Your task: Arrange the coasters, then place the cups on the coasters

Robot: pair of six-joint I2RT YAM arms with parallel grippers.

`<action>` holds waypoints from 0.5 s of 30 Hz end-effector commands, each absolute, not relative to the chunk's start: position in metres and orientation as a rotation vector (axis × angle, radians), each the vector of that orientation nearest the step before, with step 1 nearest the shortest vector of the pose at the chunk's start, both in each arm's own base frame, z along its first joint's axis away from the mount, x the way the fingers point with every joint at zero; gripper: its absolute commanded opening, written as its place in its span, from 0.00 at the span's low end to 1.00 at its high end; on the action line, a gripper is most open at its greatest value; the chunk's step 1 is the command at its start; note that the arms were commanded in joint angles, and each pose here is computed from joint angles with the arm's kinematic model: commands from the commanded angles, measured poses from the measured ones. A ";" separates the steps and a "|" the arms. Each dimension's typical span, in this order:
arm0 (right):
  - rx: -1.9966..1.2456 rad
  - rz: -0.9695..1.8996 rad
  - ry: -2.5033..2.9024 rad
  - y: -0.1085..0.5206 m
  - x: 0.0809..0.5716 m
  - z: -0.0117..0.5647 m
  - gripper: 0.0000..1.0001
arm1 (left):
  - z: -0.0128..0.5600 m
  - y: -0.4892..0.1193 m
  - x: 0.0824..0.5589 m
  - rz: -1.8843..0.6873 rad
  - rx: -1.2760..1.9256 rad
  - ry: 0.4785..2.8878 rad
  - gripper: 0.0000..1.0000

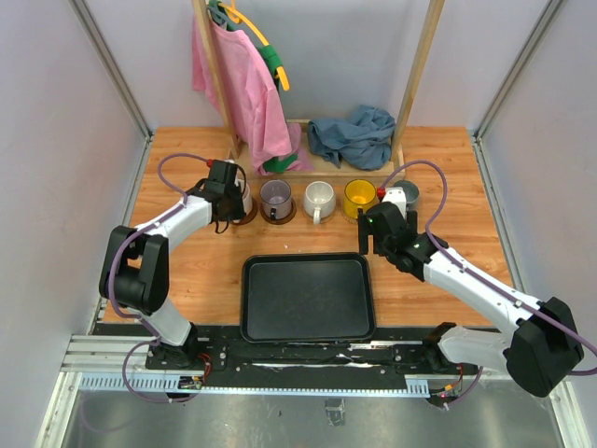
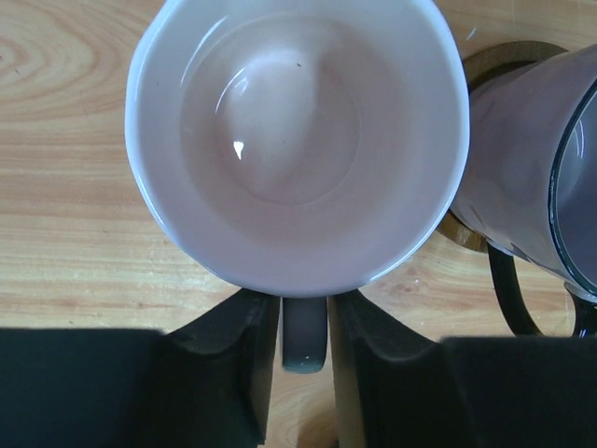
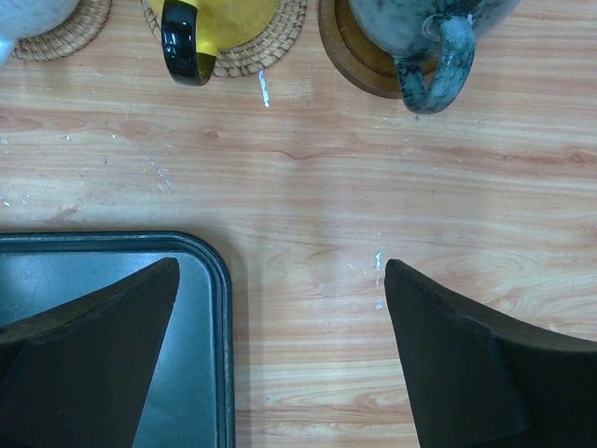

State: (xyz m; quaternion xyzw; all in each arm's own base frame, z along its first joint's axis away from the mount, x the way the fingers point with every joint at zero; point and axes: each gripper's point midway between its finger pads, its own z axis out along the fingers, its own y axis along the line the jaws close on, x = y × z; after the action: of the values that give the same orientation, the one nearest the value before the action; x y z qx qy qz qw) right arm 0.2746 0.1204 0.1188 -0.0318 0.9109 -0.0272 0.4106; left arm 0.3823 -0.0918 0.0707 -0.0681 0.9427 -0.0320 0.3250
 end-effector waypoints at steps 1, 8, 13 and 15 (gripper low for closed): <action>-0.075 -0.067 2.298 0.123 0.275 0.124 0.93 | 0.085 -0.087 0.389 -0.086 -0.219 2.406 0.37; -0.081 -0.072 2.303 0.124 0.276 0.122 0.93 | 0.084 -0.085 0.386 -0.075 -0.220 2.411 0.62; -0.080 -0.075 2.304 0.124 0.276 0.121 0.93 | 0.087 -0.083 0.384 -0.067 -0.219 2.408 0.73; -0.080 -0.073 2.303 0.124 0.276 0.121 0.93 | 0.088 -0.082 0.384 -0.064 -0.217 2.408 0.75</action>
State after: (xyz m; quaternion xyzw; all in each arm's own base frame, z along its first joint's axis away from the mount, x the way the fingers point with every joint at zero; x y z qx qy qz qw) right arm 0.2745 0.1204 0.1129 -0.0344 0.9142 -0.0326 0.4024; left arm 0.3825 -0.0891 0.0752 -0.0781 0.9385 -0.0290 0.3352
